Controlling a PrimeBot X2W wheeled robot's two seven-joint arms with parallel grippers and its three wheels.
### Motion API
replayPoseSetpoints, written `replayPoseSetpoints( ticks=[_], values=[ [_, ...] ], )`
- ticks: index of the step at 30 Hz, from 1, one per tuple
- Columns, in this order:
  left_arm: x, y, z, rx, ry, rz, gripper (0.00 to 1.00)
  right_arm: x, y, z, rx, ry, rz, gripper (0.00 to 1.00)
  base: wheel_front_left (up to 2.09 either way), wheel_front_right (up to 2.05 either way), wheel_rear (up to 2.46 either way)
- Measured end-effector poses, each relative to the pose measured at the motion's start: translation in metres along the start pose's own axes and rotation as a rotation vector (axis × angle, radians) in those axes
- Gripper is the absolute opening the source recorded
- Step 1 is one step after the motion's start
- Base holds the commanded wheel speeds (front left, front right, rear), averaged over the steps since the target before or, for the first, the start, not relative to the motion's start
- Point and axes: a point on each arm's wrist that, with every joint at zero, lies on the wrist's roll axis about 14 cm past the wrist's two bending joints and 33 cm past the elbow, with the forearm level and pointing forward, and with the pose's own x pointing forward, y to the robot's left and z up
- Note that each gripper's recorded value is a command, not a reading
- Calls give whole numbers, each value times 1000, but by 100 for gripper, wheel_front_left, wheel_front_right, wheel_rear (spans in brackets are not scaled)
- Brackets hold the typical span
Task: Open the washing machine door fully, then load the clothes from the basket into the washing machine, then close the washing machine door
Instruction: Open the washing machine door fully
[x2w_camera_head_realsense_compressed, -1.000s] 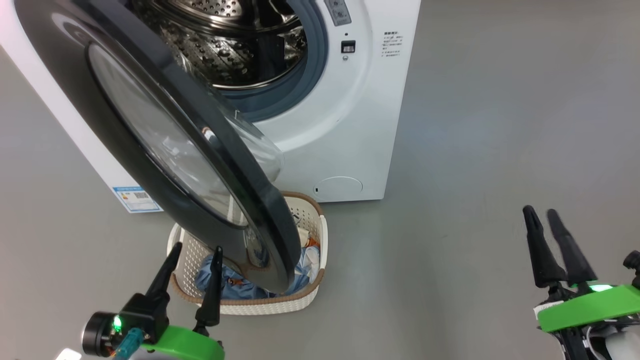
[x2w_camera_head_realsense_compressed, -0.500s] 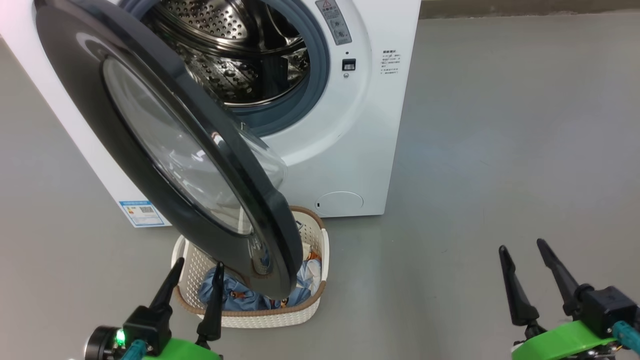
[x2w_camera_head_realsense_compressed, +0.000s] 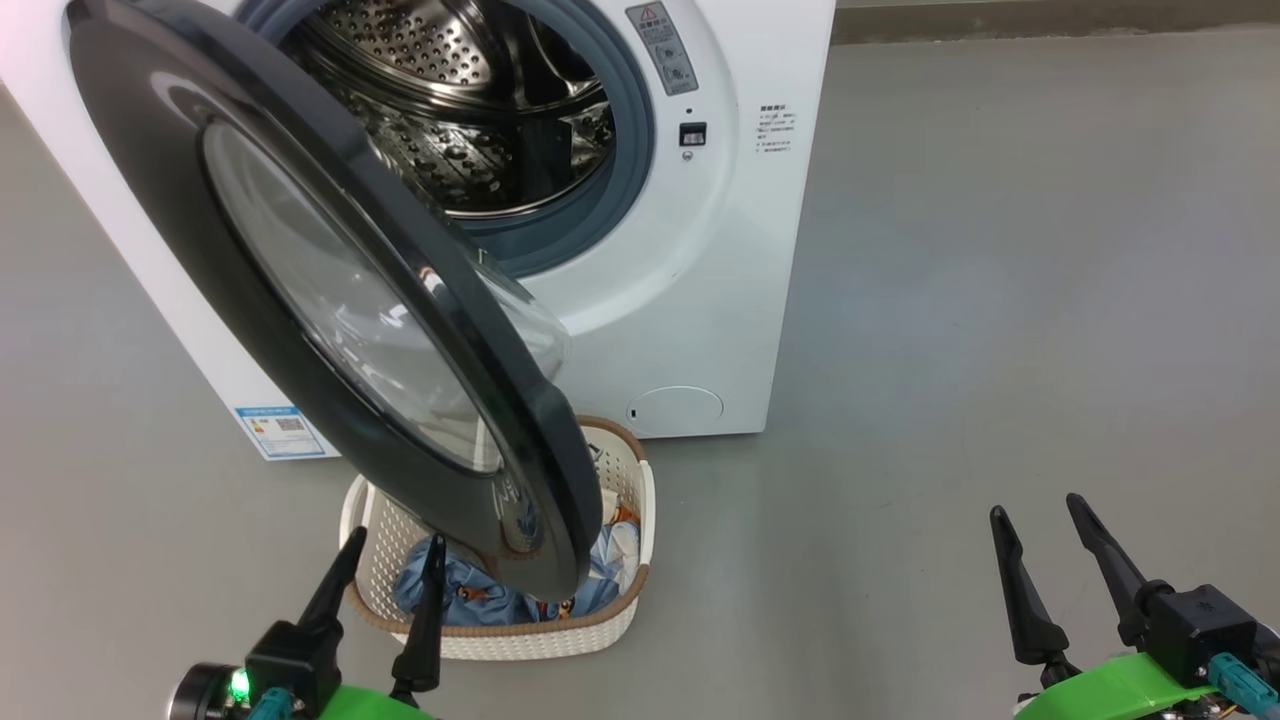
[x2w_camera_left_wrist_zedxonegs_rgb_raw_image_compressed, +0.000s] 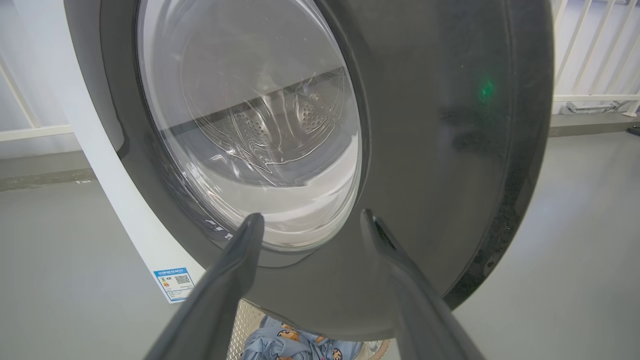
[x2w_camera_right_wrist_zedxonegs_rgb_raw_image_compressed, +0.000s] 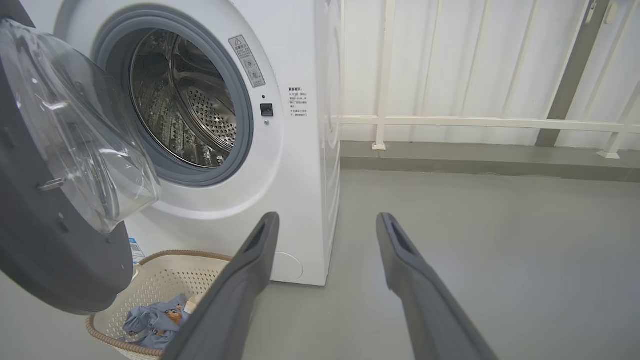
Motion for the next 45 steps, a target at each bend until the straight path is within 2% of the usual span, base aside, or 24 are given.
replayPoseSetpoints(
  ticks=[12, 13, 14, 15, 16, 31, 35, 40, 45],
  values=[
    [1, 0, -2, -1, 5, -1, 100, -1, -2, 1, 3, -4, -10, 100, 0, 0, 0],
    [1, 0, -2, -1, 6, -1, 95, -1, -2, 1, 3, -3, -11, 100, 0, 0, 0],
    [1, 0, -3, -1, 8, -1, 46, -1, -2, 1, 3, -2, -11, 100, 0, 0, 0],
    [1, 0, -3, -1, 8, -1, 10, -2, -2, 1, 3, -2, -12, 100, 0, 0, 0],
    [2, 0, -3, -1, 9, -1, 0, -2, -2, 1, 3, -2, -12, 100, 0, 0, 0],
    [9, 9, 8, 17, -26, 34, 0, -1, -2, 0, 3, -4, -15, 100, 0, 0, 0],
    [25, 20, 43, 53, -128, 75, 0, 1, 0, -1, 6, -1, -13, 100, 0, 0, 0],
    [43, 30, 114, 107, -333, 120, 0, 2, 1, -2, 10, 2, -12, 100, 0, 0, 0],
    [48, 19, 189, 162, -556, 113, 0, 2, 1, -2, 14, -1, -15, 100, 0, 0, 0]
  ],
)
